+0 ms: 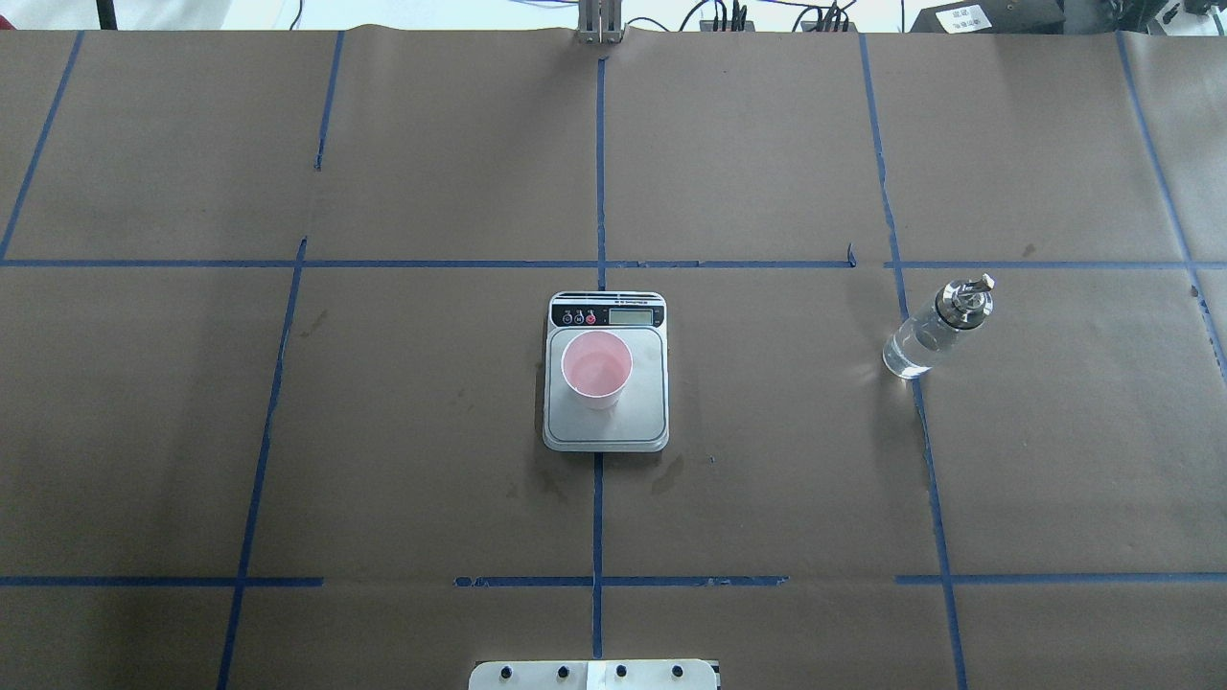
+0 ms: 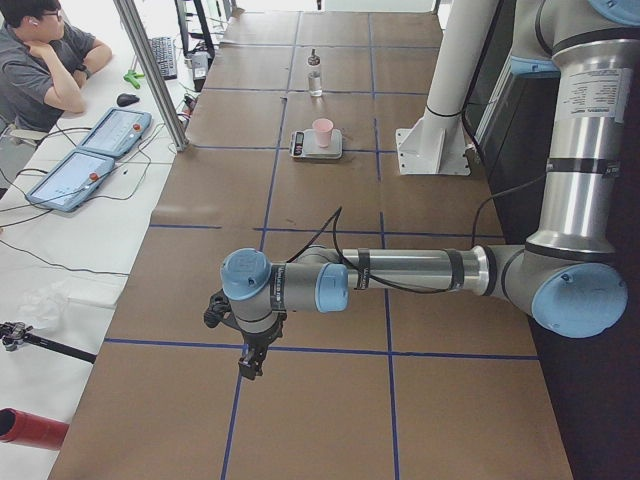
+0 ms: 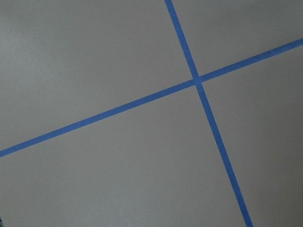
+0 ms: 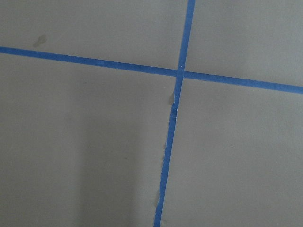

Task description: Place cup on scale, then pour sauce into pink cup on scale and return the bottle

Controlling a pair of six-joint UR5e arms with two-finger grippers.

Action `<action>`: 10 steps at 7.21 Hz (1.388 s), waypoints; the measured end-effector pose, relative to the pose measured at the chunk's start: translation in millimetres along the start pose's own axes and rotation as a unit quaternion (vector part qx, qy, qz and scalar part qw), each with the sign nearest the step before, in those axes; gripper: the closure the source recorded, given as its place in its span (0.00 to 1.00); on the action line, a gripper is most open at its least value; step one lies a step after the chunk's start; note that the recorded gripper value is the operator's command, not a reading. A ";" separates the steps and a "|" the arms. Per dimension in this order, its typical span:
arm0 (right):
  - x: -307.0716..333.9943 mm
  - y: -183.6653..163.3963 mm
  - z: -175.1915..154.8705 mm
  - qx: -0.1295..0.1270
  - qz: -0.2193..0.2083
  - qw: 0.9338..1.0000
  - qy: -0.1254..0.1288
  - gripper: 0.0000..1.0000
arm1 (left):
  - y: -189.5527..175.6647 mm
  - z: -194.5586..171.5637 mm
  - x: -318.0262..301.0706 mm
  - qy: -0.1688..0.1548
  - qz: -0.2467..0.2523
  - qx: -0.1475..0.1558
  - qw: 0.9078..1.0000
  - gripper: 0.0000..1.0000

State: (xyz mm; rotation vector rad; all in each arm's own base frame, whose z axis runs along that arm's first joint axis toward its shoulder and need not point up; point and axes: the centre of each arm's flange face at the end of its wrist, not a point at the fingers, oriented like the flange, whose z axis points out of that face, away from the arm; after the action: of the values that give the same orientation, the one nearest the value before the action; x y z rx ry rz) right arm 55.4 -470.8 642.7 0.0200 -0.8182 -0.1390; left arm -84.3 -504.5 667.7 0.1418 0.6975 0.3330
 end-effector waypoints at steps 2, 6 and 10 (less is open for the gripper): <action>1.1 0.0 -0.6 0.009 -0.007 1.000 0.004 0.00 | -0.2 -0.6 0.2 0.000 -0.001 0.001 1.000 0.00; -0.4 -5.7 -2.6 0.017 0.012 1.000 0.004 0.00 | -7.2 -13.0 9.2 -0.002 -0.116 0.016 0.993 0.00; -2.3 -8.2 -4.9 0.019 0.020 1.000 0.003 0.00 | -12.1 -23.2 17.0 -0.004 -0.133 0.027 0.991 0.00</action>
State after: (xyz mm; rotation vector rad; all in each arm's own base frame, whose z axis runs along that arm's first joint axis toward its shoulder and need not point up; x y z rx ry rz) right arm 56.5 -478.7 637.1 0.0401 -0.8152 -0.0856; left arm -84.1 -509.6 636.9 0.0995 0.7089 0.0571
